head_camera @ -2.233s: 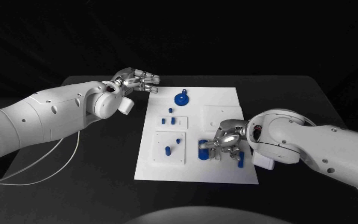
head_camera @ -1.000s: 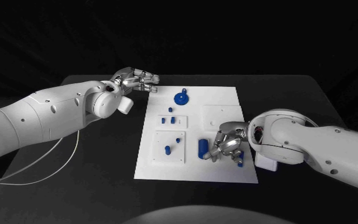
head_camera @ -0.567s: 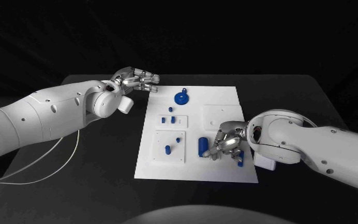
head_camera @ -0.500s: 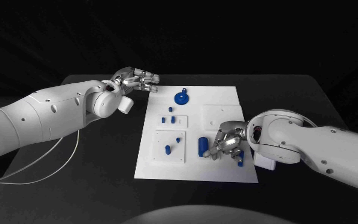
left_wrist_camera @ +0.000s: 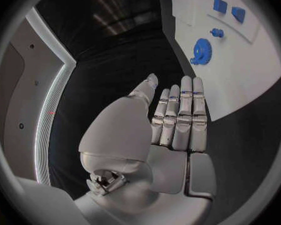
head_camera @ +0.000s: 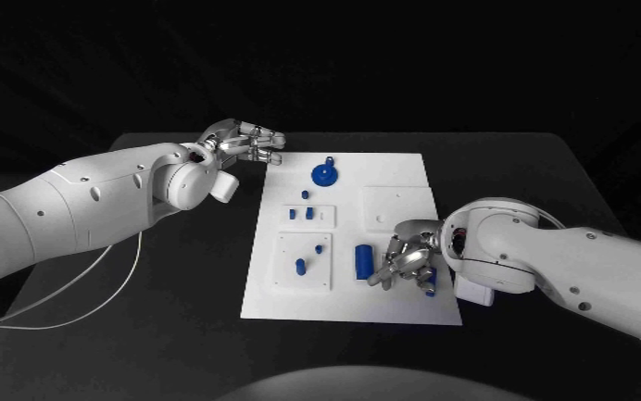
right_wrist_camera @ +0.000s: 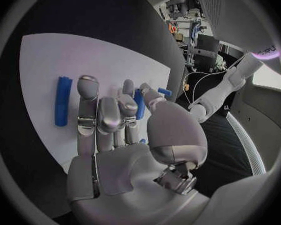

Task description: Assemble the parts on the task board

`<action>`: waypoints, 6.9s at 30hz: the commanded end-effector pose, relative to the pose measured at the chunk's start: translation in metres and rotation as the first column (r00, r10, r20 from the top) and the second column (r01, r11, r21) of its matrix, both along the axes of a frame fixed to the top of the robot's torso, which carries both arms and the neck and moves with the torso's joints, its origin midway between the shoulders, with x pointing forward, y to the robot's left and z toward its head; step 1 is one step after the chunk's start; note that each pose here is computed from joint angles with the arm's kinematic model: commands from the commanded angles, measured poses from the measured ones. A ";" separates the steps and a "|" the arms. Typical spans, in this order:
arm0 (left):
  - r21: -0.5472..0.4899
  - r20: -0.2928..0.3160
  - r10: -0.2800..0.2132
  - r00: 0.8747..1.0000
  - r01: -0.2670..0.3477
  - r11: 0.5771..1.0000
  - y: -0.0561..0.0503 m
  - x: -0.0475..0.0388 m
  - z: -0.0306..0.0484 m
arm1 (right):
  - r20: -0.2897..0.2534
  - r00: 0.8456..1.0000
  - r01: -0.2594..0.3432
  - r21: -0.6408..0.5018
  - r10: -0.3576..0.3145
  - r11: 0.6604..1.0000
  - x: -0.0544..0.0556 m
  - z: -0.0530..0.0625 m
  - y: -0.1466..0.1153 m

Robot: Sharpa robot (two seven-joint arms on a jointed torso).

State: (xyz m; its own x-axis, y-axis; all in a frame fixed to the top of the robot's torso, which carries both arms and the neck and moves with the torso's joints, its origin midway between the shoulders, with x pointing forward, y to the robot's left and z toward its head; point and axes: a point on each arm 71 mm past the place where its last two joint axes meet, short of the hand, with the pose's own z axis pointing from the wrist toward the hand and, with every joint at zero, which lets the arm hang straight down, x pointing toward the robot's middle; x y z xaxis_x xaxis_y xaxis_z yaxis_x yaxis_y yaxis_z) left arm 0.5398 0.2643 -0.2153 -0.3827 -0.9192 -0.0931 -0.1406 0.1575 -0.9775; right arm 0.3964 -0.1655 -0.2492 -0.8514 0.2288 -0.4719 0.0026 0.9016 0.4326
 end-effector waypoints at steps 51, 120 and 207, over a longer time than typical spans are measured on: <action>-0.001 0.019 0.010 1.000 -0.010 1.000 0.009 -0.0012 0.0008 | -0.013 1.000 0.020 -0.145 -0.023 0.989 0.000 0.031 -0.100; 0.014 0.012 -0.003 1.000 0.003 1.000 0.015 -0.0055 0.0004 | 0.233 0.972 0.095 -0.229 -0.040 0.969 -0.007 -0.012 -0.061; 0.021 -0.019 -0.034 0.999 0.034 0.999 0.011 -0.0070 -0.0021 | -0.047 0.942 0.335 0.107 -0.331 0.936 0.000 -0.002 -0.036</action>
